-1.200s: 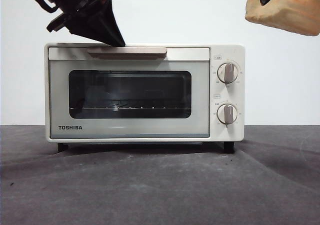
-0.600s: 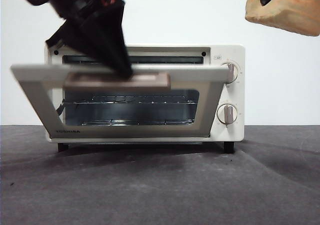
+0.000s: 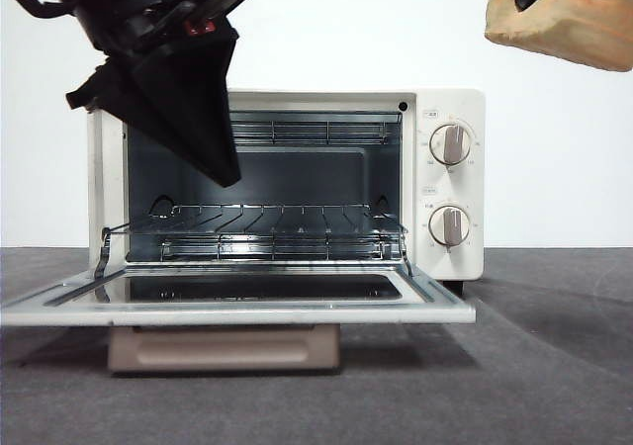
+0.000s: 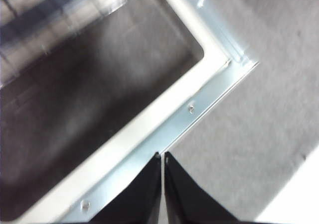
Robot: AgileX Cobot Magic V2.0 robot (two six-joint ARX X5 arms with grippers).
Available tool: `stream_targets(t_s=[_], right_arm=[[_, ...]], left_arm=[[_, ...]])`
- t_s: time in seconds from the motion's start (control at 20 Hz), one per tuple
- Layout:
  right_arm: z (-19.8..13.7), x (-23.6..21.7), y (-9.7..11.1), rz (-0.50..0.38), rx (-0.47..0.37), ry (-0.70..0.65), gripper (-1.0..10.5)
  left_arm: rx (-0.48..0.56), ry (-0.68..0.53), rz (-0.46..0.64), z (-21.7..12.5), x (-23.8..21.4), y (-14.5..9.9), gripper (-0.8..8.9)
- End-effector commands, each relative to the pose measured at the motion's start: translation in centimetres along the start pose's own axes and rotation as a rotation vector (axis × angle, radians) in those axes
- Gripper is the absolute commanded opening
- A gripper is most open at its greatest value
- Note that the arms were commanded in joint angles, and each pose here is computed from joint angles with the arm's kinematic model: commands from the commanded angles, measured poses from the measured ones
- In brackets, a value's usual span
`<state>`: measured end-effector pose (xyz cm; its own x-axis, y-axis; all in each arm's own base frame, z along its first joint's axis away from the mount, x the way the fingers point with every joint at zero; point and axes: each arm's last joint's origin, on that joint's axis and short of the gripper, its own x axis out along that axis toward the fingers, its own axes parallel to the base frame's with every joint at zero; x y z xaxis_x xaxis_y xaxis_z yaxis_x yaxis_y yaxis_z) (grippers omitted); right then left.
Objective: The left arm flap open the oven, the right arm pick bread and place it into oven, the left arm flap close the oven
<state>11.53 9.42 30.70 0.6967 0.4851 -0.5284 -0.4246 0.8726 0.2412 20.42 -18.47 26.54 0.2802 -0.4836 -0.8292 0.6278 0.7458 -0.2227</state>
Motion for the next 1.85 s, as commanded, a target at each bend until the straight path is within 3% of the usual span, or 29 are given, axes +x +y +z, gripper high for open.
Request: stream_targets(t_s=[0.05, 0.35, 0.7, 1.1, 1.25, 1.45, 1.85], right_arm=[[0.5, -0.3, 0.3, 0.018, -0.016, -0.019, 2.1], [0.5, 1.4, 0.6, 0.039, -0.007, 0.049, 2.1], [1.3, 6.1, 2.3, 0.173, 0.033, 0.078, 2.1], [2.0, 13.9, 5.2, 0.206, 0.076, 0.122, 2.1], [3.4, 16.8, 6.3, 0.192, 0.075, 0.129, 2.1], [4.5, 20.1, 7.1, 0.109, 0.075, 0.111, 2.1], [4.3, 24.3, 7.2, -0.032, 0.080, 0.017, 2.1]], left_arm=[[-0.013, -0.039, 0.001, 0.4, -0.6, 0.0, 0.16], [-0.036, -0.196, 0.071, -0.4, -5.2, 1.0, 0.16], [-0.136, -0.311, 0.127, -7.9, -8.5, 2.7, 0.15], [-0.143, -0.360, 0.138, -13.4, -11.8, 1.9, 0.16], [-0.141, -0.368, 0.137, -14.2, -12.4, 1.7, 0.16], [-0.141, -0.366, 0.137, -14.4, -12.5, 1.6, 0.16], [-0.137, -0.366, 0.138, -14.4, -12.5, 1.6, 0.16]])
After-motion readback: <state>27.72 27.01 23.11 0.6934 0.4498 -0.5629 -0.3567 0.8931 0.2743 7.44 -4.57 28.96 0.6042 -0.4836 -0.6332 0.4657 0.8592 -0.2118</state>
